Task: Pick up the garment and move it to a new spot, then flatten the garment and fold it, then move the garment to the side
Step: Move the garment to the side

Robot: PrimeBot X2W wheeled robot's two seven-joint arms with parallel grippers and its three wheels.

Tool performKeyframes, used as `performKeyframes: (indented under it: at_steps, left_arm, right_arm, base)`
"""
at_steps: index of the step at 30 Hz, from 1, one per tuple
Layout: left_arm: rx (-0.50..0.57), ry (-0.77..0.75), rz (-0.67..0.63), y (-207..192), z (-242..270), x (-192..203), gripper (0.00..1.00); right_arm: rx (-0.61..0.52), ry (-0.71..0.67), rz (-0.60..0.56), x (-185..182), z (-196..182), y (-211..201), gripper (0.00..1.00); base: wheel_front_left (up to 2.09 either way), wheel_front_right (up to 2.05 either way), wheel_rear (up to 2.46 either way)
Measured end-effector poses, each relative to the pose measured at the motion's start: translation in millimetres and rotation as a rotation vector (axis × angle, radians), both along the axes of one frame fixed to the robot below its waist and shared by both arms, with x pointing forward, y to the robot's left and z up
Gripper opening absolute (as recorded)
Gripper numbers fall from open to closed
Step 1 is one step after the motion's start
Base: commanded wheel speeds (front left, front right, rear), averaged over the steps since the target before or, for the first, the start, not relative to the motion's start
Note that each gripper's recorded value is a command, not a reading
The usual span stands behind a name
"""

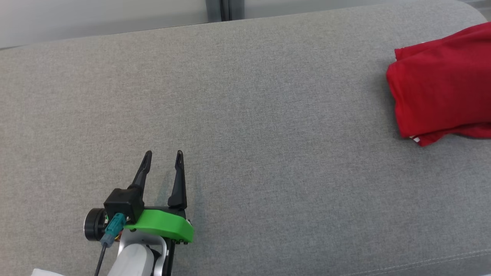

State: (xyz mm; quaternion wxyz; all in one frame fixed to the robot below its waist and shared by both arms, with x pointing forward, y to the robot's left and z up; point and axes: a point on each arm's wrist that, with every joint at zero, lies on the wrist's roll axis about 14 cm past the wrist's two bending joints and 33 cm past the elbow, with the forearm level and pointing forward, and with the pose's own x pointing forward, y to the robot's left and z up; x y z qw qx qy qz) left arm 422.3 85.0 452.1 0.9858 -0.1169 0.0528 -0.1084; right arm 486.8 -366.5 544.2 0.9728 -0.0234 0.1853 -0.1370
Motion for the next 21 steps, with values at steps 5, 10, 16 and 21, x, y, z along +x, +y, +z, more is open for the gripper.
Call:
performKeyframes:
  at_steps: [5, 10, 16, 21]
  left_arm:
    - [0.013, 0.008, -0.004, 2, -5, 1, 1.0]
    - [0.037, 0.012, -0.005, 7, -8, 5, 1.0]
    - [0.062, 0.03, 0.017, 20, -13, 3, 1.0]
    - [0.069, 0.032, 0.027, 25, -11, 1, 1.0]
  right_arm:
    - [-0.041, 0.046, -0.052, -4, -4, -24, 0.0]
    - [-0.1, 0.097, -0.066, -1, -19, -33, 0.0]
    - [-0.172, 0.094, -0.093, 6, -28, -43, 1.0]
    - [-0.183, 0.083, -0.147, -1, -37, -57, 1.0]
  base:
    - [0.0, 0.0, 0.0]
    - [0.0, 0.0, 0.0]
    - [0.0, 0.0, 0.0]
    - [0.0, 0.0, 0.0]
